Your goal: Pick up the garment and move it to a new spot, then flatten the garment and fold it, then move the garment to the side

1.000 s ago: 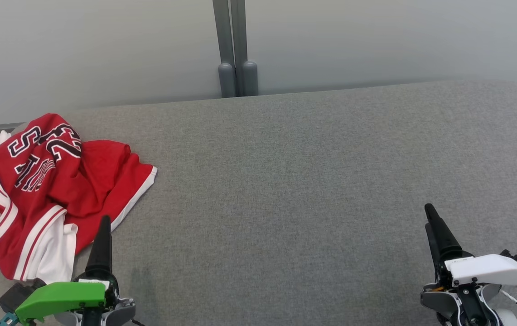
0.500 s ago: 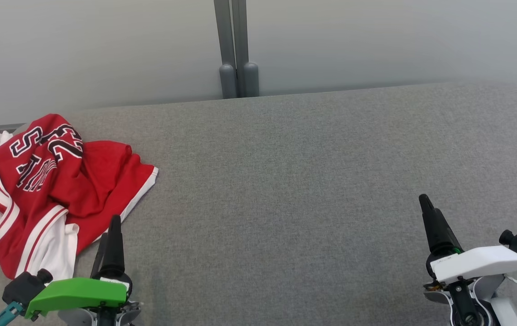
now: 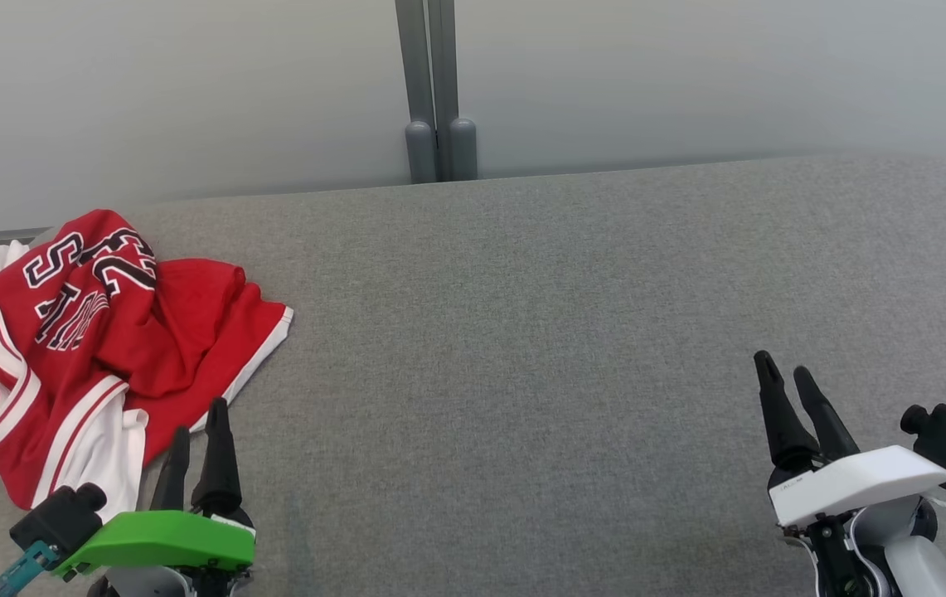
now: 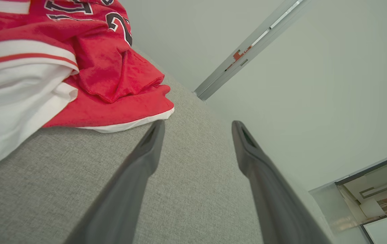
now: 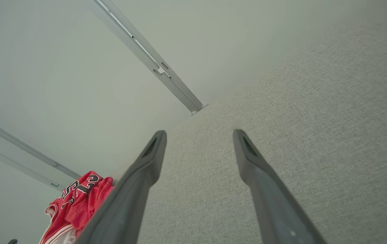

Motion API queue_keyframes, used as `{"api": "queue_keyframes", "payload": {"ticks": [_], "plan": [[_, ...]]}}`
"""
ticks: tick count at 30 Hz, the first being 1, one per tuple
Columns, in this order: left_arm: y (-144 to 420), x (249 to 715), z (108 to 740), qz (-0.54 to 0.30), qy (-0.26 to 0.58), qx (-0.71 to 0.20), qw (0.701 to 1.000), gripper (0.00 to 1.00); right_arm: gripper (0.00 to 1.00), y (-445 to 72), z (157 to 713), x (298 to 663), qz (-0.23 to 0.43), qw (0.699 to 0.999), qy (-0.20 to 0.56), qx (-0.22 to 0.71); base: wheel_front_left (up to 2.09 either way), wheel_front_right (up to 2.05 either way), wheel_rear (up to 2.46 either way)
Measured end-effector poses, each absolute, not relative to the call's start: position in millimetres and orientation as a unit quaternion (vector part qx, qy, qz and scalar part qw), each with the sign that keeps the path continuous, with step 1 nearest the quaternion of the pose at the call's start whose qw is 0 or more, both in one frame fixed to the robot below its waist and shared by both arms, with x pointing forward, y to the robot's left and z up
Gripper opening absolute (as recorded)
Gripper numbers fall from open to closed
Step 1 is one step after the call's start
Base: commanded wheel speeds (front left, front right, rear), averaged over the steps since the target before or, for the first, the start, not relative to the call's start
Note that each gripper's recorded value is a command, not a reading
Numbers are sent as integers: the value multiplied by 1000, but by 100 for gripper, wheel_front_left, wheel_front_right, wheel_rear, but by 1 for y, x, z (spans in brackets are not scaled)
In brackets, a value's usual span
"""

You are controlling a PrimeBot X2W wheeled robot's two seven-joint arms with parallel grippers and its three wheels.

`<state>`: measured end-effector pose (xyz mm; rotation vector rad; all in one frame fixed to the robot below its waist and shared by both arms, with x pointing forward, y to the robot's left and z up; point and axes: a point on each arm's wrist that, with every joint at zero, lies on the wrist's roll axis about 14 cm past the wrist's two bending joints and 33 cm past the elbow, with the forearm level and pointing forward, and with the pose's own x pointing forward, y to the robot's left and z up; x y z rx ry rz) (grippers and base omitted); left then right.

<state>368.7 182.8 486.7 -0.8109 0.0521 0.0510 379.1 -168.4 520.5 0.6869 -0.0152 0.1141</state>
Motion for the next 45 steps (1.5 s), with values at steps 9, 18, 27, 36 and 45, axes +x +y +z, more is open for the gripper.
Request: {"api": "queue_keyframes", "payload": {"ticks": [9, 18, 27, 36, 45], "plan": [[184, 368, 486, 21, 22, -330, 943, 100, 100, -164, 522, 378, 66, 957, -15, 282, 0, 0, 0], [183, 367, 484, 11, 24, -261, 965, 100, 100, -162, 515, 373, 69, 971, -11, 230, 0, 0, 0], [182, 365, 484, 3, 19, -206, 978, 100, 100, -159, 515, 372, 77, 980, -18, 182, 0, 0, 0], [180, 363, 487, -9, 10, -156, 988, 100, 100, -159, 516, 371, 82, 987, -25, 139, 0, 0, 0], [179, 362, 490, -17, 0, -115, 993, 100, 100, -157, 516, 369, 89, 991, -33, 99, 0, 0, 0]]}}
